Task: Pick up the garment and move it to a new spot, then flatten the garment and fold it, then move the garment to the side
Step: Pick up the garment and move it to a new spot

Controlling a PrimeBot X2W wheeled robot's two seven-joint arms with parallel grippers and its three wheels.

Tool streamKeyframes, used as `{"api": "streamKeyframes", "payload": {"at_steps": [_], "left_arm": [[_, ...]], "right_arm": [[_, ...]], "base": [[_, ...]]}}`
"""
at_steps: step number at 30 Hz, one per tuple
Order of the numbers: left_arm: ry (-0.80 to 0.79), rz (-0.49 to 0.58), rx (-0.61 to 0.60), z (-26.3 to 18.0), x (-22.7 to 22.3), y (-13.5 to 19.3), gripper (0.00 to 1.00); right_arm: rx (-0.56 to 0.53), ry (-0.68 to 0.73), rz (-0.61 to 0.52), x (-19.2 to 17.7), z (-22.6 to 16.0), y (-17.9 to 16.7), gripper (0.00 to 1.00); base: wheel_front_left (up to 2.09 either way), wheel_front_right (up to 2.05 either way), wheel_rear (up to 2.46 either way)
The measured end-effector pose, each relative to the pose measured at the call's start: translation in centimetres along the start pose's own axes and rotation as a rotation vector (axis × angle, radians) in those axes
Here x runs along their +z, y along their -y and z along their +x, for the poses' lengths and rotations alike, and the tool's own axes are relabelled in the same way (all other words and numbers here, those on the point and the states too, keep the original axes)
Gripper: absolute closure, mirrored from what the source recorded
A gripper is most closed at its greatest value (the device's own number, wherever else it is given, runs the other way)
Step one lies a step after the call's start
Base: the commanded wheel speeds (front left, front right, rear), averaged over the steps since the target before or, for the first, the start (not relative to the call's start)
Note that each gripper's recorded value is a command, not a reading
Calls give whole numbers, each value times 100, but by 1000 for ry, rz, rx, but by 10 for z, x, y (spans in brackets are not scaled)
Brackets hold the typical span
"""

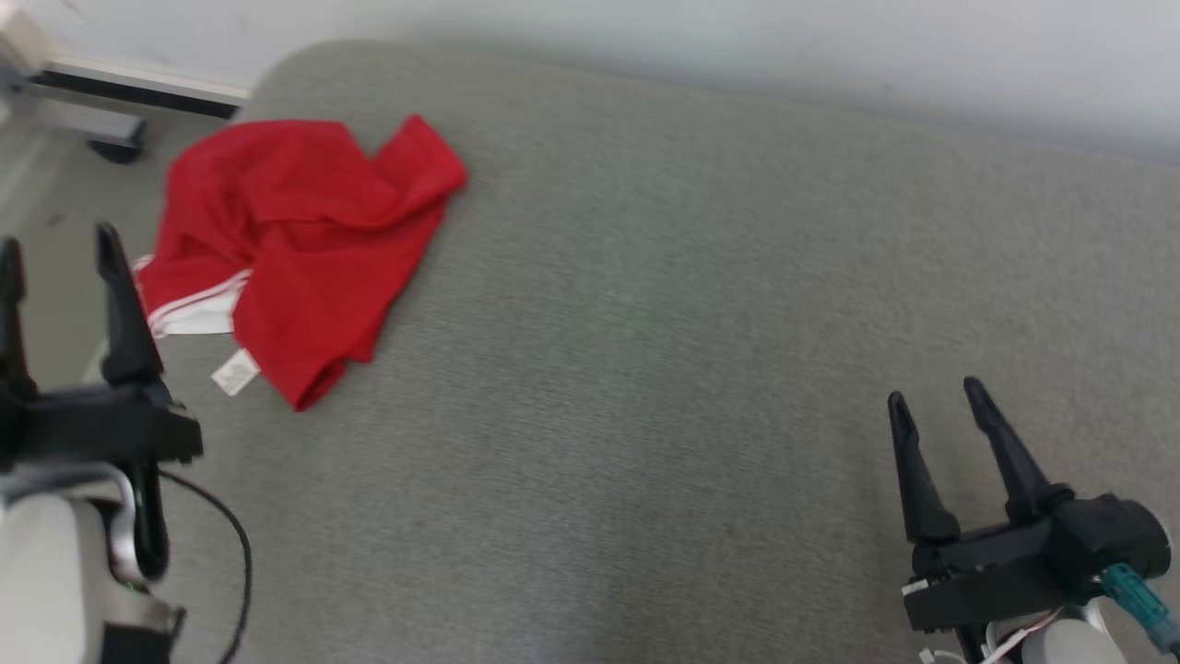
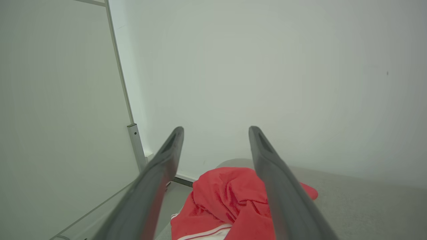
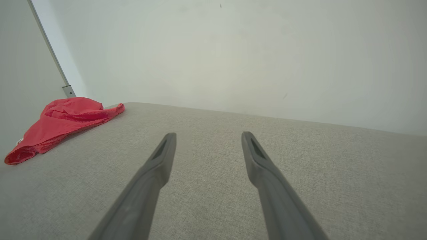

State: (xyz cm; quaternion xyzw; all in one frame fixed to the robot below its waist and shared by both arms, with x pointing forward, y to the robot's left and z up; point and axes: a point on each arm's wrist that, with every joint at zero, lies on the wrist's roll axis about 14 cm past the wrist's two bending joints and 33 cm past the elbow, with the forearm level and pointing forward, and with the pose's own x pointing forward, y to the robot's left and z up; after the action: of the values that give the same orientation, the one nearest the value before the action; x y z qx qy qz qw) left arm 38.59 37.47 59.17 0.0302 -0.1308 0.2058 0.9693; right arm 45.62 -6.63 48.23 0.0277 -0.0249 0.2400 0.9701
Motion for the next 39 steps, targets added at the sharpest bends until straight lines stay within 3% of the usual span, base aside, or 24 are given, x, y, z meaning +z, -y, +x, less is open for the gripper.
{"api": "streamKeyframes", "payload": {"at_steps": [6, 17, 26, 39], "left_arm": [[-23, -7, -40, 50, -20, 24, 0], [-233, 9, -110, 104, -107, 65, 0], [-523, 44, -110, 103, -184, 68, 0], [-929, 8, -60, 74, -240, 59, 0]], "right_arm": [[-79, 2, -17, -4, -9, 32, 0], [-214, -39, -65, -18, -36, 83, 0], [-257, -91, -87, -34, -48, 101, 0], [-260, -104, -99, -37, -50, 105, 0]], "base": [[0, 0, 0], [0, 0, 0], [0, 0, 0], [0, 0, 0]]}}
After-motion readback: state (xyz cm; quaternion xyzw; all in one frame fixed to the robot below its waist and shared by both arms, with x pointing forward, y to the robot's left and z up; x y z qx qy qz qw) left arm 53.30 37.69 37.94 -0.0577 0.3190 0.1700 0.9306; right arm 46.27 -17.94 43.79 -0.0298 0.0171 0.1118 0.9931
